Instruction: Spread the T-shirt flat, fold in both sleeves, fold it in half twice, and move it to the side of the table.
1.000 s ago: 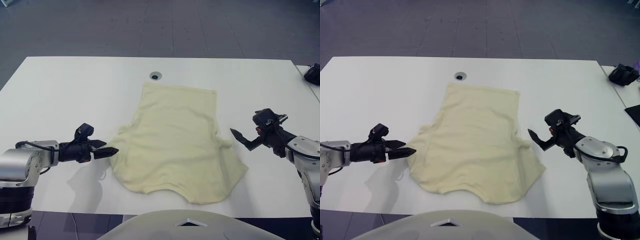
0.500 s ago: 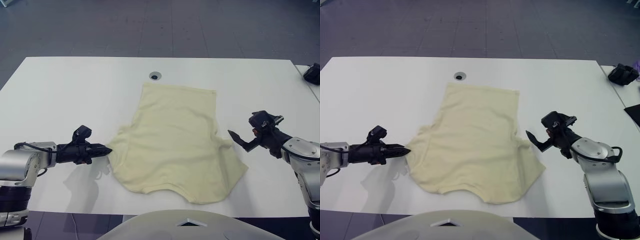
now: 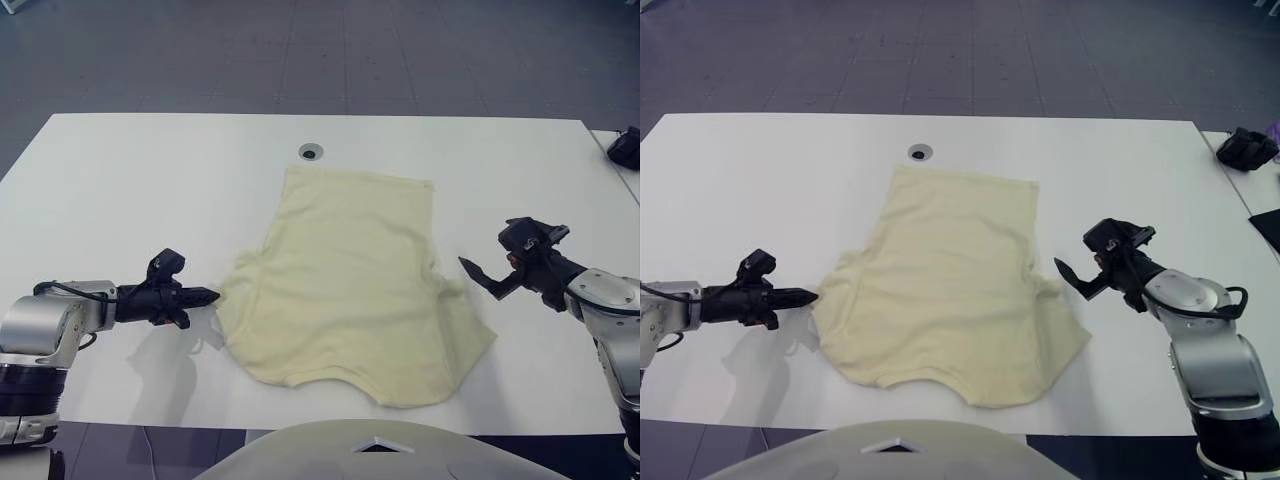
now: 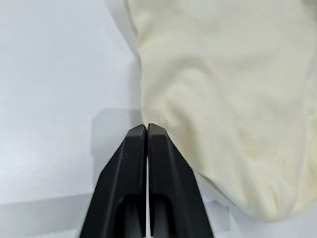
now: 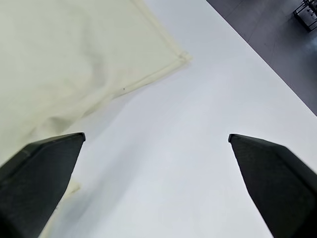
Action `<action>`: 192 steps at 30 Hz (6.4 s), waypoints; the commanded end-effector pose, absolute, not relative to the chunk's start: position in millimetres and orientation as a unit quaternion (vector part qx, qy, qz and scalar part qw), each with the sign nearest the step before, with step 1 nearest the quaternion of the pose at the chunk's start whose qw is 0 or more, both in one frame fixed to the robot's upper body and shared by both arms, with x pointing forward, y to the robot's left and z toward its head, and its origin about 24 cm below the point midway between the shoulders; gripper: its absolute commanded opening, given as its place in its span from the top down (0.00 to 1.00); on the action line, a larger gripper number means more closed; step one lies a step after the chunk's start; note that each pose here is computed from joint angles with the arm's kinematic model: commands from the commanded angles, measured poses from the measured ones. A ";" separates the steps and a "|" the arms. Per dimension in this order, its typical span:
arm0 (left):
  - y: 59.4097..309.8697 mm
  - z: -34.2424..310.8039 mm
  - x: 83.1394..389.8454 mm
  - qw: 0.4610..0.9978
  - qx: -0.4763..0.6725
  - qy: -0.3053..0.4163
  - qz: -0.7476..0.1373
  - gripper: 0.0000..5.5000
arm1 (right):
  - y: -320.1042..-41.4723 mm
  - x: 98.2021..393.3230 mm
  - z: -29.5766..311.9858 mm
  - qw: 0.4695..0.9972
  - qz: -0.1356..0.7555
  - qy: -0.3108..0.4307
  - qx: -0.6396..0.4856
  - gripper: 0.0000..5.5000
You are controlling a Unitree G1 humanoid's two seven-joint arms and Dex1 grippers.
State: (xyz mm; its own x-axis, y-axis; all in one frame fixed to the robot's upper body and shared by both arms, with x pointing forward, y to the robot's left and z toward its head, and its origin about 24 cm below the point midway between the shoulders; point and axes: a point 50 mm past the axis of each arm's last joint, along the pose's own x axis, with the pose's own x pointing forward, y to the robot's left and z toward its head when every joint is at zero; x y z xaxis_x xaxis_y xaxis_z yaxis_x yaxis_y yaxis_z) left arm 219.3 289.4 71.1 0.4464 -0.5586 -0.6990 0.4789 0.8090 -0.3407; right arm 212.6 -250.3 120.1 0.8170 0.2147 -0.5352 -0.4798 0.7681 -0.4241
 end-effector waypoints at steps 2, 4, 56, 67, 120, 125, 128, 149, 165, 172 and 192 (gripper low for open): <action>311.4 81.4 233.2 0.867 -0.007 0.427 -0.258 1.00 | -253.6 218.0 125.8 0.908 0.188 0.229 -0.295 0.02; 314.7 83.4 233.7 0.867 -0.002 0.427 -0.256 1.00 | -253.4 220.0 127.1 0.908 0.189 0.226 -0.297 0.02; 257.0 165.9 260.4 0.969 0.002 0.155 -0.192 0.38 | -230.1 112.1 104.0 0.850 0.266 0.450 0.058 0.02; 250.5 169.3 272.0 0.972 0.036 0.156 -0.173 0.07 | -227.3 113.8 81.4 0.843 0.254 0.471 0.053 0.31; 246.2 134.0 269.9 0.960 0.050 0.219 -0.165 0.02 | -219.8 177.9 135.4 0.864 0.346 0.359 -0.065 1.00; 240.4 133.2 274.5 0.958 0.050 0.219 -0.176 0.02 | -195.4 190.2 113.0 0.852 0.371 0.366 -0.047 1.00; 237.8 133.9 276.1 0.957 0.051 0.219 -0.184 0.02 | -182.8 197.3 103.5 0.851 0.377 0.363 -0.037 1.00; 231.0 130.5 277.2 0.953 0.047 0.226 -0.196 0.02 | -145.9 214.9 98.7 0.846 0.427 0.317 -0.046 0.84; 232.7 118.5 220.4 0.740 0.445 0.175 -0.474 0.02 | -235.4 166.9 116.0 0.813 0.410 0.265 -0.319 0.37; 219.8 95.9 169.2 0.639 0.455 0.146 -0.602 0.02 | -231.1 116.5 92.8 0.710 0.515 0.276 -0.392 0.19; 198.0 60.8 129.0 0.624 0.419 0.167 -0.638 0.23 | -191.0 113.4 72.6 0.669 0.558 0.181 -0.456 0.20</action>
